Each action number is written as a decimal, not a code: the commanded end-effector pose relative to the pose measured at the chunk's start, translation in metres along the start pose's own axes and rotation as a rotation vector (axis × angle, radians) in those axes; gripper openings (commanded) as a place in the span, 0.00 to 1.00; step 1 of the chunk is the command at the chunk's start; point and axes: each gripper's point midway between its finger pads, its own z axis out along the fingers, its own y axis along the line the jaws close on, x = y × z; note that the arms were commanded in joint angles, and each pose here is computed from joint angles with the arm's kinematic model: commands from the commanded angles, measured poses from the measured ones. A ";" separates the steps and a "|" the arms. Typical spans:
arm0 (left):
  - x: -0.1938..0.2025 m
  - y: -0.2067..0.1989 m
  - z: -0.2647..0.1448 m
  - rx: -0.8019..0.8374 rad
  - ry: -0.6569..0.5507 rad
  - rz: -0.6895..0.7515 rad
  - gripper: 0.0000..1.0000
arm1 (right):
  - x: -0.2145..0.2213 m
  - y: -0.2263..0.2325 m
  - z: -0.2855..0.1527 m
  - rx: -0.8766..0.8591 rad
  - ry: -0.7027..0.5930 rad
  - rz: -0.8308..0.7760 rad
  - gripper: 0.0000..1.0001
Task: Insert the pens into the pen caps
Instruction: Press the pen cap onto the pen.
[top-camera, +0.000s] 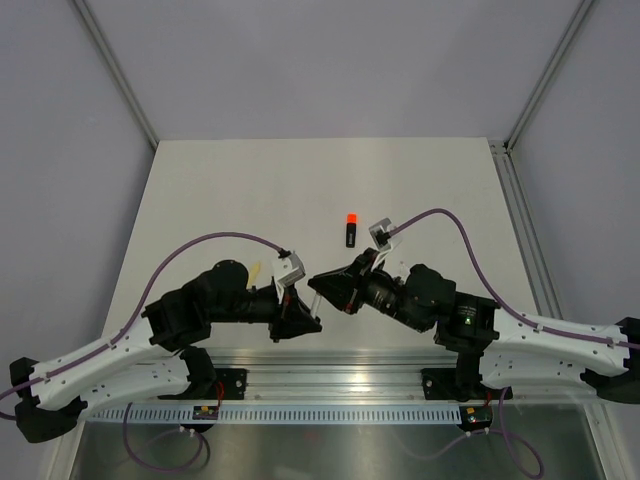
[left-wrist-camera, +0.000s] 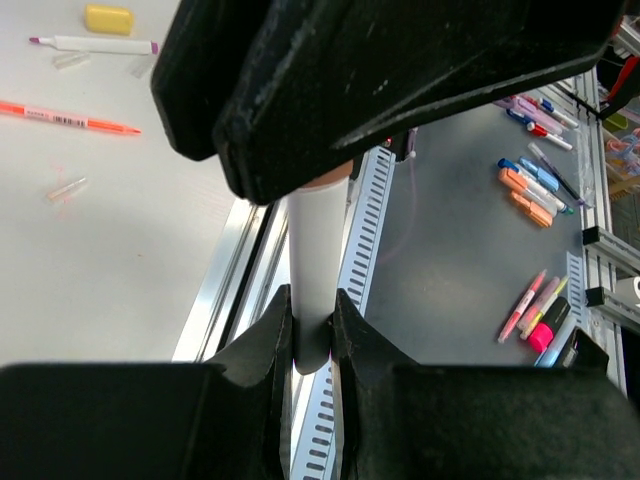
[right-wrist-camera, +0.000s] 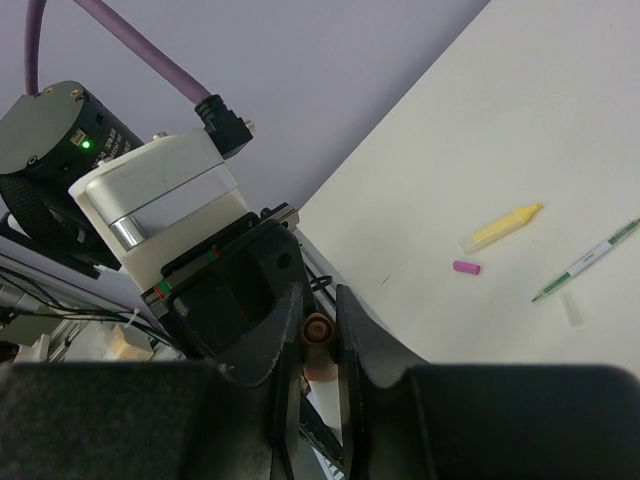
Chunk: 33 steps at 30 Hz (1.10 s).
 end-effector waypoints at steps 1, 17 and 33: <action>-0.134 -0.026 -0.031 -0.008 -0.459 0.165 0.00 | 0.114 -0.012 -0.026 0.020 0.415 -0.020 0.00; -0.141 -0.018 -0.027 -0.046 -0.468 0.169 0.00 | 0.135 -0.018 -0.034 0.111 0.455 0.009 0.00; -0.147 -0.012 -0.029 -0.040 -0.473 0.160 0.00 | 0.222 -0.025 -0.050 0.110 0.538 0.104 0.00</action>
